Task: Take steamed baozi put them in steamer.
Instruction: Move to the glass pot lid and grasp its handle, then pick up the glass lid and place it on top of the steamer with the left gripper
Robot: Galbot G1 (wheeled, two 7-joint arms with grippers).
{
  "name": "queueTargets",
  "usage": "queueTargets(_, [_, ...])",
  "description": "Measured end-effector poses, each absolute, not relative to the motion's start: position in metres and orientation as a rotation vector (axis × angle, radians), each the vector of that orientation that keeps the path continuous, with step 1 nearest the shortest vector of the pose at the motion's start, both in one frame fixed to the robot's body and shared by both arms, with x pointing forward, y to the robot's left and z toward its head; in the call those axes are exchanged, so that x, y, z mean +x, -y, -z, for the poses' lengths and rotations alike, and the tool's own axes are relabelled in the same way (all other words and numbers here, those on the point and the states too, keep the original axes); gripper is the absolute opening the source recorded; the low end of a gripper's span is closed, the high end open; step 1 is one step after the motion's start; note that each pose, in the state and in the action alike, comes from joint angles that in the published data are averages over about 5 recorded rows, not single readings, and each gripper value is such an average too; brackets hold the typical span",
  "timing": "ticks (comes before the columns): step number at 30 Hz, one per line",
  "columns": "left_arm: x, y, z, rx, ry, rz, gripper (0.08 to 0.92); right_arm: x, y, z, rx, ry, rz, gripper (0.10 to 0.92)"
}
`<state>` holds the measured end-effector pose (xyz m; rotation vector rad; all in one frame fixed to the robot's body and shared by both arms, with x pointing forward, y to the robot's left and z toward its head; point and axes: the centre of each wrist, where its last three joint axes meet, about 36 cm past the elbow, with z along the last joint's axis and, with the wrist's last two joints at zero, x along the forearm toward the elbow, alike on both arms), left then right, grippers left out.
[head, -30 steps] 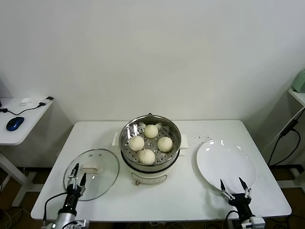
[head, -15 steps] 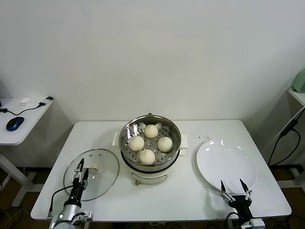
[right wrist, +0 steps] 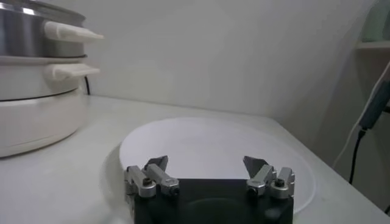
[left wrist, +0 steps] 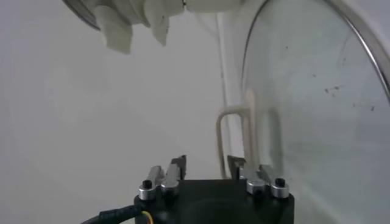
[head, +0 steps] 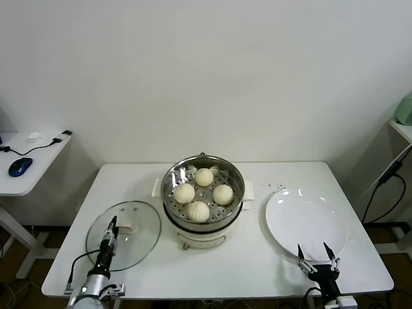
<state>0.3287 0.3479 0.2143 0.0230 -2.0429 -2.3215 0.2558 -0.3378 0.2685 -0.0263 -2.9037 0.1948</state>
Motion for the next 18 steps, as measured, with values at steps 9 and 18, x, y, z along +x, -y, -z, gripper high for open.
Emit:
queueTargets(9, [0.332,-0.346,-0.210,0.020,2.022,2.313,0.197,0.258,0.338,-0.270,-0.021,2.907,-0.198,0.823])
queueTargets(18, [0.331,-0.346,-0.237,0.058,2.051,2.281,0.138,0.260,0.343,-0.275,-0.019,2.912,-0.215,0.823])
